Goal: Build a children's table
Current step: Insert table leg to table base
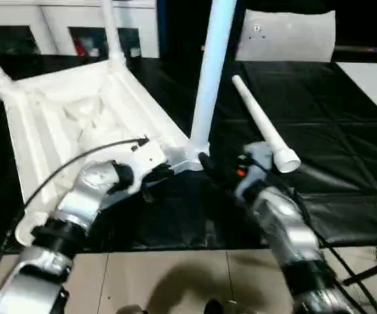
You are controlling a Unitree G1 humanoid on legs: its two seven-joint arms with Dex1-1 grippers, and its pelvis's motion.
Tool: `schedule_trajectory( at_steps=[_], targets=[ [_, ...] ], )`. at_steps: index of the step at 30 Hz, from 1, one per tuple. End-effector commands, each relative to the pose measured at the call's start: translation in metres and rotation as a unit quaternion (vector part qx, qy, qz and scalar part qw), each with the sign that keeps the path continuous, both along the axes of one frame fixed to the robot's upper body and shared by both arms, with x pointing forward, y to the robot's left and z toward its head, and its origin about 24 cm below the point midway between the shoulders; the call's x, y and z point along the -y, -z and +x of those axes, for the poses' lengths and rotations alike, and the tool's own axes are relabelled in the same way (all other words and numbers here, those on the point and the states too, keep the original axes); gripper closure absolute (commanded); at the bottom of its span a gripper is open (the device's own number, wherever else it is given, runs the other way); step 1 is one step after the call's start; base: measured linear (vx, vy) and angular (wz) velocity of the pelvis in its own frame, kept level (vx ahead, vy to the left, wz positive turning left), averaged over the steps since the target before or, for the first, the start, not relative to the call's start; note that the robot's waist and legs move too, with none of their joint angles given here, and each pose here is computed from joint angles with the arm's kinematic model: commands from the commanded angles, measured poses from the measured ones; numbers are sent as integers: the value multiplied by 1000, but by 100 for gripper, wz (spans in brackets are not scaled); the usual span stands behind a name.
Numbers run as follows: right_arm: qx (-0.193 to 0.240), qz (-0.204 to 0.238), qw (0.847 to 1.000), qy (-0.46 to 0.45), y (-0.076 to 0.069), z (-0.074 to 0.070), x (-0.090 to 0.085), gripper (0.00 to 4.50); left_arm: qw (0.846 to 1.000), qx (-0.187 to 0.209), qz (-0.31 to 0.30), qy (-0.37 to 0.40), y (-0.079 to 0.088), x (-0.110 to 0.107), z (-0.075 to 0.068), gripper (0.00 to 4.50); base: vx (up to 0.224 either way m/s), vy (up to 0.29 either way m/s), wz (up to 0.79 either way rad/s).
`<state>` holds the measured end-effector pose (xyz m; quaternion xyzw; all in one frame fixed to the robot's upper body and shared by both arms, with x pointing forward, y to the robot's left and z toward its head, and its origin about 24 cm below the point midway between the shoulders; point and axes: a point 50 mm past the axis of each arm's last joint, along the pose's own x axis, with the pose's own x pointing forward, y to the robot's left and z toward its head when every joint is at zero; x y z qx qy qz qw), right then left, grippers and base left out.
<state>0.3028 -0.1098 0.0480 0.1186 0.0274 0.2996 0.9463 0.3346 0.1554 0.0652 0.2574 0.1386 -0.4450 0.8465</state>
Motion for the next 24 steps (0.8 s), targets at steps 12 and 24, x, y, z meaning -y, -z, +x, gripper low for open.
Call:
schedule_trajectory(
  at_steps=[12,24],
  targets=[
    [-11,-28,999,12,-11,-36,14,0,968,99,-199,-117,-31,-25,6,331,0,0,0],
    [-68,-110,987,98,-12,-52,29,0,906,115,-248,-323,-23,-41,-51,331,0,0,0]
  ],
)
